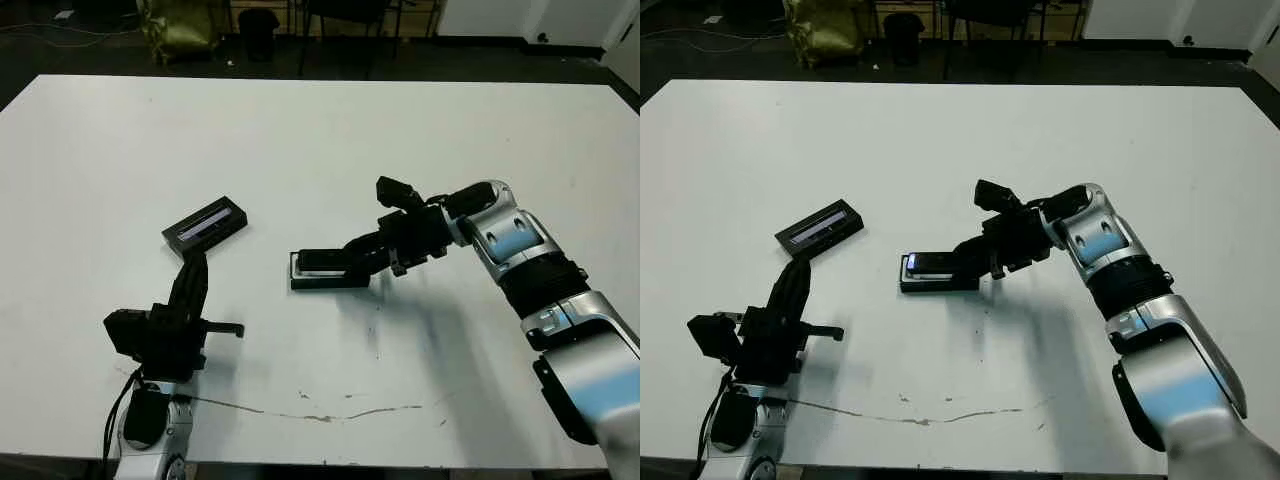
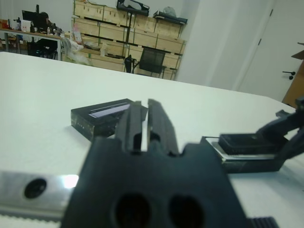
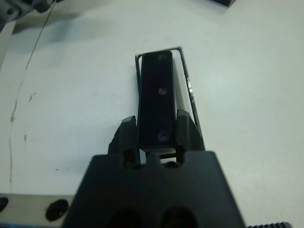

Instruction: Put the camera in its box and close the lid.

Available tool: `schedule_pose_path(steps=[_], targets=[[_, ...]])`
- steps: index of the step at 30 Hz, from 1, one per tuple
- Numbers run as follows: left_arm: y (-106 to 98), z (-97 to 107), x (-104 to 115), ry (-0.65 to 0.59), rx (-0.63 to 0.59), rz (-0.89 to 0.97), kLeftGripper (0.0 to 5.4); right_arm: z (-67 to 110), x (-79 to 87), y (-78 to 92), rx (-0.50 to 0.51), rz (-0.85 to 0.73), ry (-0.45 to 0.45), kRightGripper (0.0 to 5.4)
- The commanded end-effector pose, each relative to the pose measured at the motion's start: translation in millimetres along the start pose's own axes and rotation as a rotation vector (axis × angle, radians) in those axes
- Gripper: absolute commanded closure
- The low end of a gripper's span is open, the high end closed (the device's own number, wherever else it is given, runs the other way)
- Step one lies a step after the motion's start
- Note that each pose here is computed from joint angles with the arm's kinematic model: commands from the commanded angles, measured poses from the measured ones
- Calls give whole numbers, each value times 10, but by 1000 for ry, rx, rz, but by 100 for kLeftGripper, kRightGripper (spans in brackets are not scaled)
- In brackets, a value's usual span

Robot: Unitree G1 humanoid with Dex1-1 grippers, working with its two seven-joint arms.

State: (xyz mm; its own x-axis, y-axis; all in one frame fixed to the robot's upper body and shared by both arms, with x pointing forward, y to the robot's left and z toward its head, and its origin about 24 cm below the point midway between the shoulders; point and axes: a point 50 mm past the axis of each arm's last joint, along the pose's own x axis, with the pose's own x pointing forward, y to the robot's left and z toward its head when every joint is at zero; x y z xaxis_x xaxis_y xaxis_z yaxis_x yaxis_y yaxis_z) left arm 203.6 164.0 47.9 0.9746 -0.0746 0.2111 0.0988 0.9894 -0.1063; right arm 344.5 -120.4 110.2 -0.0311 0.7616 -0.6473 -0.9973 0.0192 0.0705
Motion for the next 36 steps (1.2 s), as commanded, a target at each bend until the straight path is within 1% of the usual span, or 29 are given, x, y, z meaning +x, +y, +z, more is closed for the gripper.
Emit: schedule_pose_path(steps=[1,9,19,28,32,36], targets=[[-4,-38,-24,35,6,12,540,24,-5,-12,10,28,24,500],[-13,-25,-12,41,0,8,540,76,-6,-27,-45,19,66,500],[-21,-23,-11,34,21,6,540,98,20,-61,-36,28,69,500],[-33,-22,-16,44,4,13,540,129,83,-71,-78,15,124,500],[-34,-28,-20,44,2,14,540,138,109,-77,-65,16,148,500],[-35,-25,-25,49,-4,17,540,145,128,-77,-85,14,162,500]])
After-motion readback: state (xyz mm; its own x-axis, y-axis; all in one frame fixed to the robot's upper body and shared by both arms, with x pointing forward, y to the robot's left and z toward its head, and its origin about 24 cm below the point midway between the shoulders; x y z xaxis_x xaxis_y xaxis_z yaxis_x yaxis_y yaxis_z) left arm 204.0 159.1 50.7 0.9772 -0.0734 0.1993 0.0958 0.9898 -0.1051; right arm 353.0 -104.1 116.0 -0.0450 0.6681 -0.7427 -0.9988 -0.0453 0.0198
